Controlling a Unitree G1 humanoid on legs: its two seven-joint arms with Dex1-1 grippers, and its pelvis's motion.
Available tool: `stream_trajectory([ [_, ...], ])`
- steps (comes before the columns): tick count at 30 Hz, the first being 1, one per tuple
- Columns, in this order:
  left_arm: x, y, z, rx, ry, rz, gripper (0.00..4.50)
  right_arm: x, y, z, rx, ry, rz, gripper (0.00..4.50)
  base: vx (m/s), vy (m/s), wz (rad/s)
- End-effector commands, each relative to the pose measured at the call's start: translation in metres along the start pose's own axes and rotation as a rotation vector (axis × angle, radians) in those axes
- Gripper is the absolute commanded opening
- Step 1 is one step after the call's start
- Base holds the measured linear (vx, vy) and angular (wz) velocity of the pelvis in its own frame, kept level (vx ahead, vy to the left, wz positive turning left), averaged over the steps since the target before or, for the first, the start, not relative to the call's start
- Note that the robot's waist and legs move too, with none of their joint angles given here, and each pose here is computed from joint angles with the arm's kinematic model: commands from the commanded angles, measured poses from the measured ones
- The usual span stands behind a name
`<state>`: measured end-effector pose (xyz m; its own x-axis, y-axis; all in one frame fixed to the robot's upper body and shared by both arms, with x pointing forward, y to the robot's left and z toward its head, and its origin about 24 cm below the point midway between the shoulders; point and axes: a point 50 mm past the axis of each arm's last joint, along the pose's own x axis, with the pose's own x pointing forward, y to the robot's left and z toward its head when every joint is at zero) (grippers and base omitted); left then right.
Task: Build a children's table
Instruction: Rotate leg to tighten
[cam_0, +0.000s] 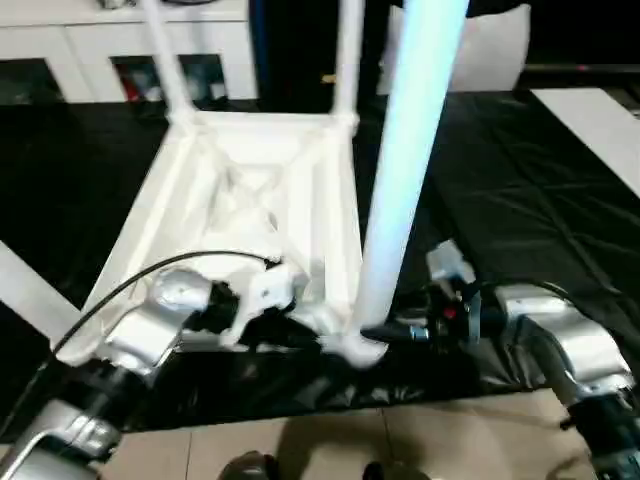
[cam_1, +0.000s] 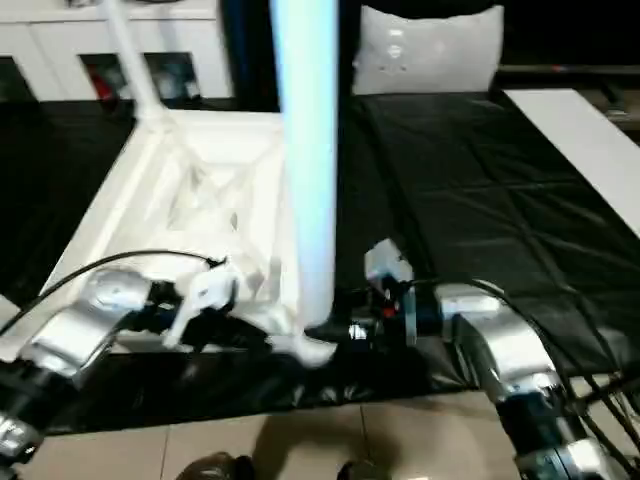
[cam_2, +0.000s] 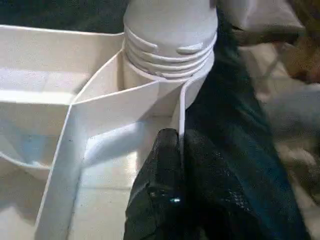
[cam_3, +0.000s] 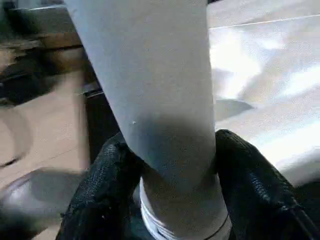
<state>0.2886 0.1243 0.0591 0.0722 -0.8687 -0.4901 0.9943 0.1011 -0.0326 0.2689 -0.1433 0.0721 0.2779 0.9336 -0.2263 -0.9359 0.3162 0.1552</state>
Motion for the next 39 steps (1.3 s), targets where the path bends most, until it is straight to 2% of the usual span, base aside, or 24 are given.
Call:
stream_trajectory([
  [1, 0.016, 0.009, 0.02, -0.002, -0.072, 0.099, 0.0, 0.033, 0.02, -0.013, 0.083, 0.022, 0.033, 2.04, 0.0, 0.0, 0.0],
  [3, 0.025, 0.012, 0.026, -0.02, -0.091, 0.13, 0.0, 0.044, 0.018, -0.011, 0.132, -0.017, -0.074, 1.99, -0.034, 0.004, -0.04],
  [7, 0.038, 0.021, 0.036, -0.049, -0.112, 0.229, 0.0, 0.063, 0.013, -0.008, 0.179, -0.037, -0.244, 1.99, -0.061, 0.025, -0.1],
  [9, 0.048, 0.027, 0.047, -0.068, -0.138, 0.305, 0.0, 0.082, -0.003, 0.0, 0.239, -0.075, -0.47, 1.99, -0.095, 0.051, -0.08],
  [12, 0.055, 0.028, 0.053, -0.066, -0.155, 0.325, 0.0, 0.093, -0.007, 0.006, 0.256, -0.1, -0.545, 1.99, -0.08, -0.007, 0.01],
  [13, 0.056, 0.028, 0.054, -0.062, -0.155, 0.328, 0.0, 0.093, -0.007, 0.008, 0.247, -0.113, -0.555, 2.34, -0.026, -0.066, -0.05],
  [16, 0.054, 0.028, 0.051, -0.042, -0.138, 0.342, 0.0, 0.085, -0.009, 0.007, 0.229, -0.124, -0.596, 2.71, 0.052, -0.003, -0.32],
  [22, 0.035, 0.031, 0.032, -0.003, -0.073, 0.355, 0.0, 0.043, -0.016, -0.009, 0.159, -0.099, -0.626, 3.25, 0.0, 0.0, 0.0],
  [23, 0.034, 0.031, 0.03, -0.002, -0.07, 0.355, 0.0, 0.041, -0.017, -0.01, 0.157, -0.099, -0.628, 3.36, 0.0, 0.0, 0.0],
  [24, 0.026, 0.029, 0.024, 0.013, -0.054, 0.345, 0.0, 0.027, -0.019, -0.012, 0.135, -0.102, -0.626, 3.49, 0.0, 0.0, 0.0],
  [26, 0.022, 0.027, 0.02, 0.029, -0.049, 0.332, 0.0, 0.02, -0.019, -0.012, 0.113, -0.107, -0.611, 3.62, 0.0, 0.0, 0.0],
  [29, 0.012, 0.017, 0.006, 0.039, -0.008, 0.233, 0.0, 0.0, -0.019, -0.005, 0.017, -0.135, -0.523, 3.92, 0.0, 0.0, 0.0],
  [30, 0.011, 0.016, 0.006, 0.039, -0.006, 0.227, 0.0, -0.001, -0.019, -0.004, 0.01, -0.136, -0.518, 4.01, 0.0, 0.0, 0.0],
  [32, 0.007, 0.008, 0.0, 0.091, -0.011, 0.133, 0.0, -0.008, -0.017, 0.004, -0.076, -0.133, -0.404, 4.06, 0.0, 0.0, 0.0],
  [36, 0.006, 0.006, -0.003, 0.113, 0.017, 0.081, 0.0, -0.013, -0.012, 0.008, -0.086, -0.141, -0.262, 4.06, 0.0, 0.0, 0.0],
  [38, 0.003, 0.001, -0.002, 0.149, 0.032, -0.015, 0.0, -0.017, -0.008, 0.011, -0.093, -0.109, -0.086, 4.06, 0.0, 0.0, 0.0],
  [39, 0.003, 0.001, -0.002, 0.149, 0.032, -0.015, 0.0, -0.017, -0.008, 0.011, -0.093, -0.109, -0.086, 4.06, 0.0, 0.0, 0.0],
])
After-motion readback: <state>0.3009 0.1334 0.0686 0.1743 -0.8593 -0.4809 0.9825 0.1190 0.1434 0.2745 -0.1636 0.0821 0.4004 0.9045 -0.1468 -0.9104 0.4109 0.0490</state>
